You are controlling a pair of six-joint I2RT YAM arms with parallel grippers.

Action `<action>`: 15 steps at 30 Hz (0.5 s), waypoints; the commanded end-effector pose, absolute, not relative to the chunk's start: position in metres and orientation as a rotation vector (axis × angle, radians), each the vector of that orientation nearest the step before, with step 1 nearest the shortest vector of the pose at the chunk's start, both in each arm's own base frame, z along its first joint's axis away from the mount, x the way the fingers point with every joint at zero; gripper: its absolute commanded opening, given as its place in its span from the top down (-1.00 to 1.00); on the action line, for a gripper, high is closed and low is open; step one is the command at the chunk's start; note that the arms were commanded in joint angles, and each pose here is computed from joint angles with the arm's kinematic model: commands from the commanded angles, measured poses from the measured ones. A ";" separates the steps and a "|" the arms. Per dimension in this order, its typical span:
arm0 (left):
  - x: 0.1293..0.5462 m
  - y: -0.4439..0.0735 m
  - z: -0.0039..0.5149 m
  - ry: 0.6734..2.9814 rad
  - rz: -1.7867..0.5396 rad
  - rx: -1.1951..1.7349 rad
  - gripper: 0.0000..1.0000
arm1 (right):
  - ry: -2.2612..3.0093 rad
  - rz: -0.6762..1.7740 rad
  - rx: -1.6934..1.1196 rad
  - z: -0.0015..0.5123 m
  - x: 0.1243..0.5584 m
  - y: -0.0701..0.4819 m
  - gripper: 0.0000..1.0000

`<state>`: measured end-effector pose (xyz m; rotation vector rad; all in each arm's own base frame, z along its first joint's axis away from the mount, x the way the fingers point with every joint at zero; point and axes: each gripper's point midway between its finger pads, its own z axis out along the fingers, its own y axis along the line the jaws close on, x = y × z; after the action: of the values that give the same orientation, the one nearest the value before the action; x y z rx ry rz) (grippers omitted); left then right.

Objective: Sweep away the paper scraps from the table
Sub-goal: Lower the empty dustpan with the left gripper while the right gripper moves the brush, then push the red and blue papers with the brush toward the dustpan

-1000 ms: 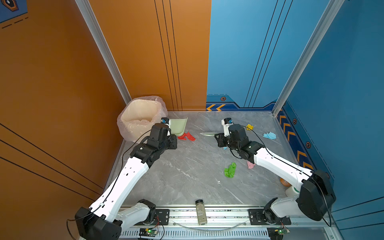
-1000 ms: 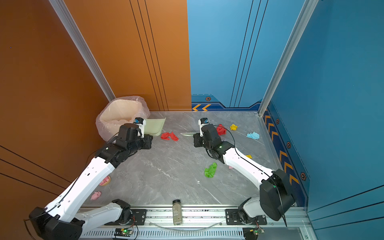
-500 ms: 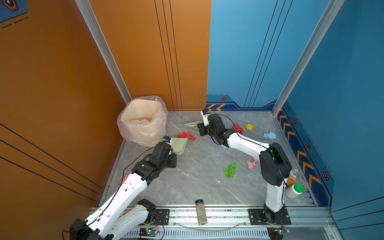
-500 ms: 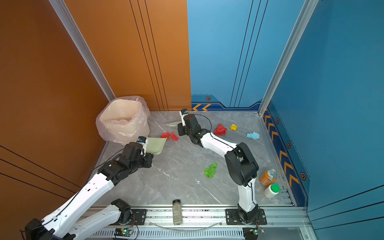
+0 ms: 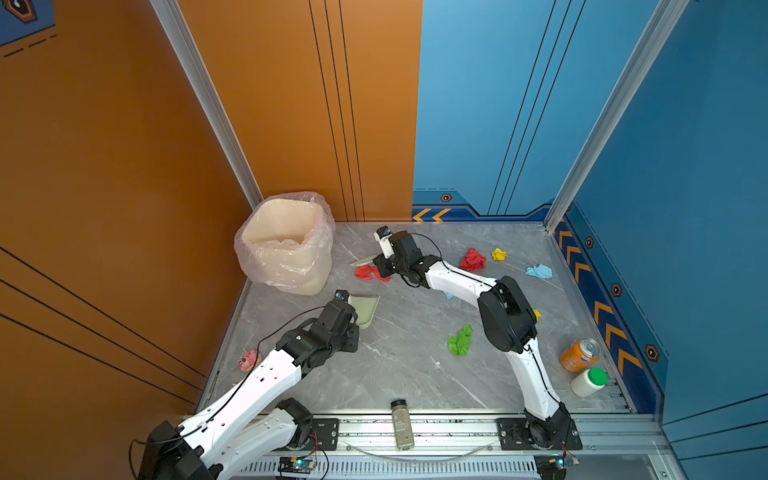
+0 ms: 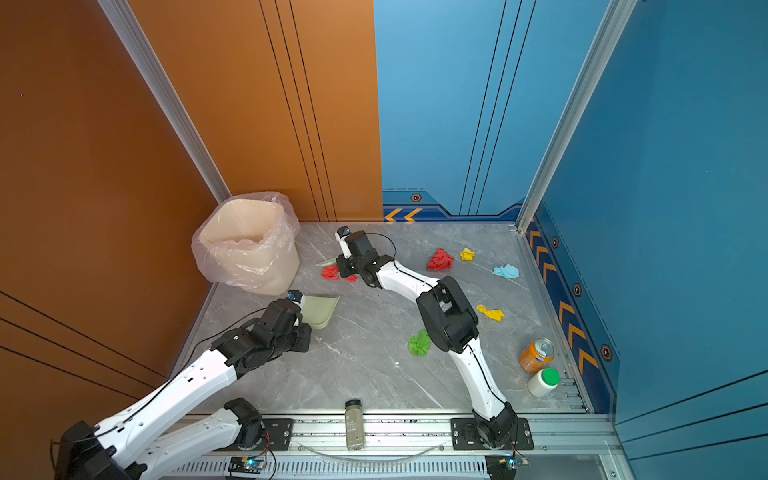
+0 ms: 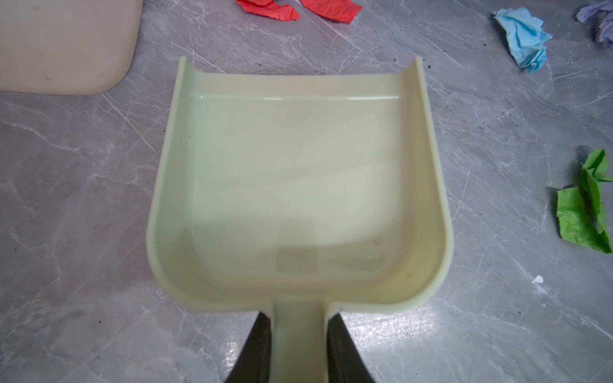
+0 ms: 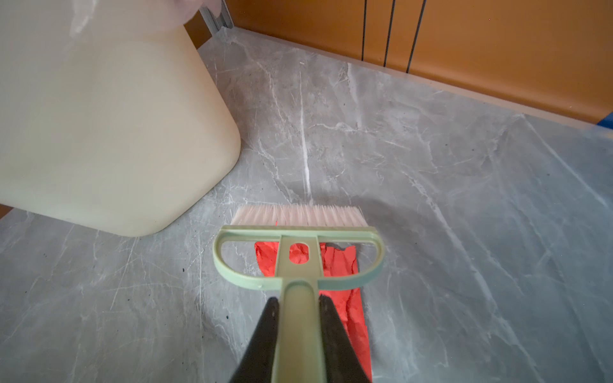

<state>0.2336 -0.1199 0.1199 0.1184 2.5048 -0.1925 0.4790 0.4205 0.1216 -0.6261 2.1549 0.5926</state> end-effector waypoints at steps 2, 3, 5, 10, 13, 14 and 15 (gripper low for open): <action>0.230 -0.114 0.105 2.541 -0.116 0.130 1.00 | 2.243 0.572 -0.674 0.114 0.467 0.414 1.00; 0.230 -0.115 0.103 2.550 -0.108 0.133 1.00 | 2.264 0.555 -0.688 0.109 0.464 0.411 1.00; 0.229 -0.115 0.099 2.564 -0.095 0.140 1.00 | 2.302 0.513 -0.721 0.100 0.459 0.404 1.00; 0.232 -0.118 0.093 2.584 -0.086 0.146 1.00 | 2.382 0.360 -0.776 0.089 0.446 0.377 1.00; 0.235 -0.123 0.092 2.586 -0.099 0.159 1.00 | 2.415 0.267 -0.775 0.085 0.437 0.352 1.00; 0.235 -0.124 0.091 2.589 -0.099 0.167 1.00 | 2.420 0.254 -0.768 0.086 0.435 0.345 1.00; 0.237 -0.125 0.092 2.588 -0.101 0.177 1.00 | 2.426 0.241 -0.758 0.089 0.432 0.336 1.00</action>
<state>0.2337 -0.1203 0.0912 0.1507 2.5995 -0.0998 0.4437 0.3745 0.0831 -0.7518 2.3669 0.3754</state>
